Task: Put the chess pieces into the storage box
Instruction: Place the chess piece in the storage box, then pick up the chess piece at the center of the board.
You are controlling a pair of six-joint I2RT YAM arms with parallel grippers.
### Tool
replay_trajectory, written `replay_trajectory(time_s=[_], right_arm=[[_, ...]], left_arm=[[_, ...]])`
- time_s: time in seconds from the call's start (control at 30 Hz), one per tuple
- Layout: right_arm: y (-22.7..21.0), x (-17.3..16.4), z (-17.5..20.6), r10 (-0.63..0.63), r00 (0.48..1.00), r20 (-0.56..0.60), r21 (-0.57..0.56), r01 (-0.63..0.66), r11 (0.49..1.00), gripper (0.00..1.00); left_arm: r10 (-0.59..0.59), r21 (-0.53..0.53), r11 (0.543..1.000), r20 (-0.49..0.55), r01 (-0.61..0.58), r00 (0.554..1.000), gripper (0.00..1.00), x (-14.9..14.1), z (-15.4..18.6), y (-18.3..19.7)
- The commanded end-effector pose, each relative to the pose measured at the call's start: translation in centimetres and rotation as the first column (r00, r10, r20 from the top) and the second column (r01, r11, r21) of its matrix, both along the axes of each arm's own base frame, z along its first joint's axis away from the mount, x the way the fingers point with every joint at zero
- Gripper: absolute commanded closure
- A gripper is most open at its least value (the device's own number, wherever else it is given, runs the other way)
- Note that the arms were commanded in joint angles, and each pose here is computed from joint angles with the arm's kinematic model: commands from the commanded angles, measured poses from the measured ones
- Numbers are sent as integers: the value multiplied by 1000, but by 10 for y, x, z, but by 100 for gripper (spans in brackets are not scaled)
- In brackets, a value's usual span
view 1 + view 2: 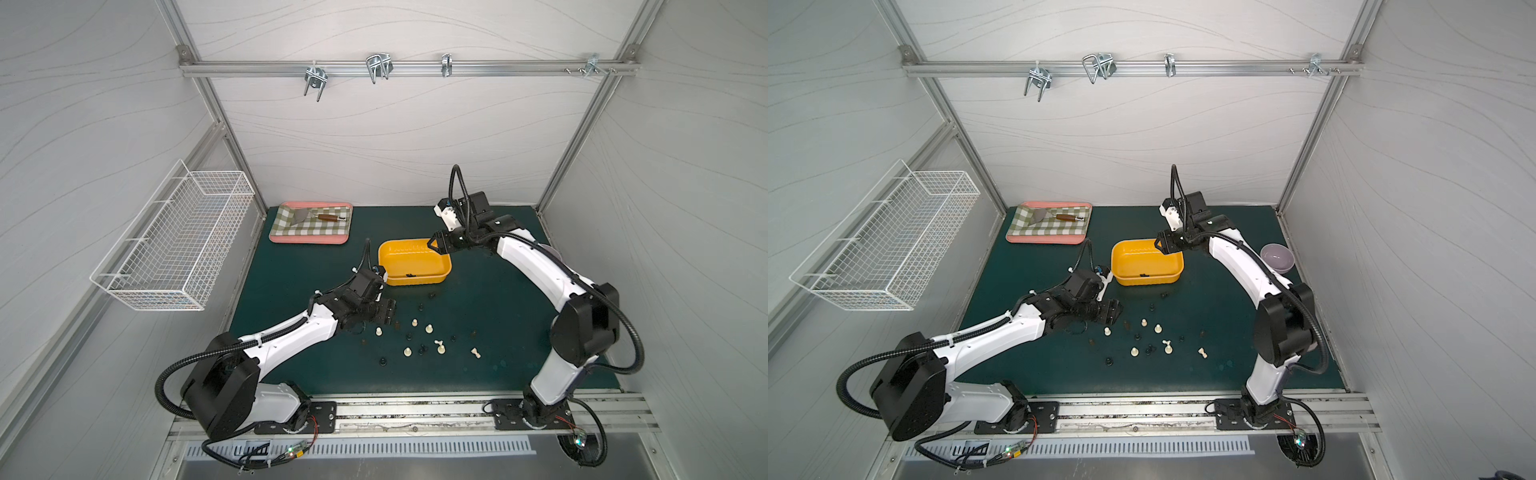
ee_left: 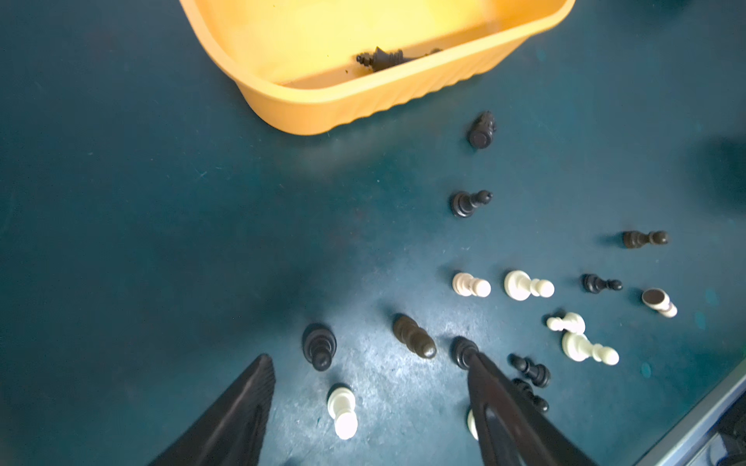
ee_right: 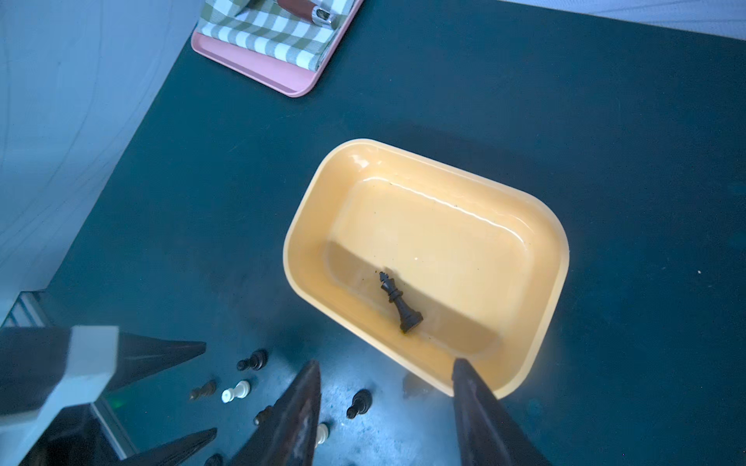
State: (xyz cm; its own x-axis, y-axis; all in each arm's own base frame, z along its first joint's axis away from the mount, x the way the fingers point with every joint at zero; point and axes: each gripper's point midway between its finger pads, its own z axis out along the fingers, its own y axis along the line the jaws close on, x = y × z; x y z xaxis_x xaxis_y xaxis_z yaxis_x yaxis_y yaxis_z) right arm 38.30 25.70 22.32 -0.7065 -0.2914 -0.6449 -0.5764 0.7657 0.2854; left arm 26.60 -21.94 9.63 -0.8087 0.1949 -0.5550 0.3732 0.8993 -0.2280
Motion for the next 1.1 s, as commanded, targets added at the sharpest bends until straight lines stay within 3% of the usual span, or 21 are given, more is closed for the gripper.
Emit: replay_trajectory(time_s=[0.0, 0.47, 0.8, 1.07], right_arm=[[-9, -22, 0, 2, 1000, -14, 9, -2, 1000, 45], [-56, -97, -26, -112, 991, -79, -7, 112, 994, 44], [-78, -133, -52, -163, 977, -140, -24, 161, 987, 44], [-88, -147, -59, -193, 969, -152, -29, 191, 981, 43]], left_arm=[[-51, 2, 999, 22, 50, 998, 25, -5, 5, -5], [-161, 16, 987, -20, 162, 987, 35, -20, -3, -26], [-191, 15, 981, -43, 192, 981, 47, -19, -13, -39], [-218, 2, 976, -55, 219, 974, 62, -15, -18, -56]])
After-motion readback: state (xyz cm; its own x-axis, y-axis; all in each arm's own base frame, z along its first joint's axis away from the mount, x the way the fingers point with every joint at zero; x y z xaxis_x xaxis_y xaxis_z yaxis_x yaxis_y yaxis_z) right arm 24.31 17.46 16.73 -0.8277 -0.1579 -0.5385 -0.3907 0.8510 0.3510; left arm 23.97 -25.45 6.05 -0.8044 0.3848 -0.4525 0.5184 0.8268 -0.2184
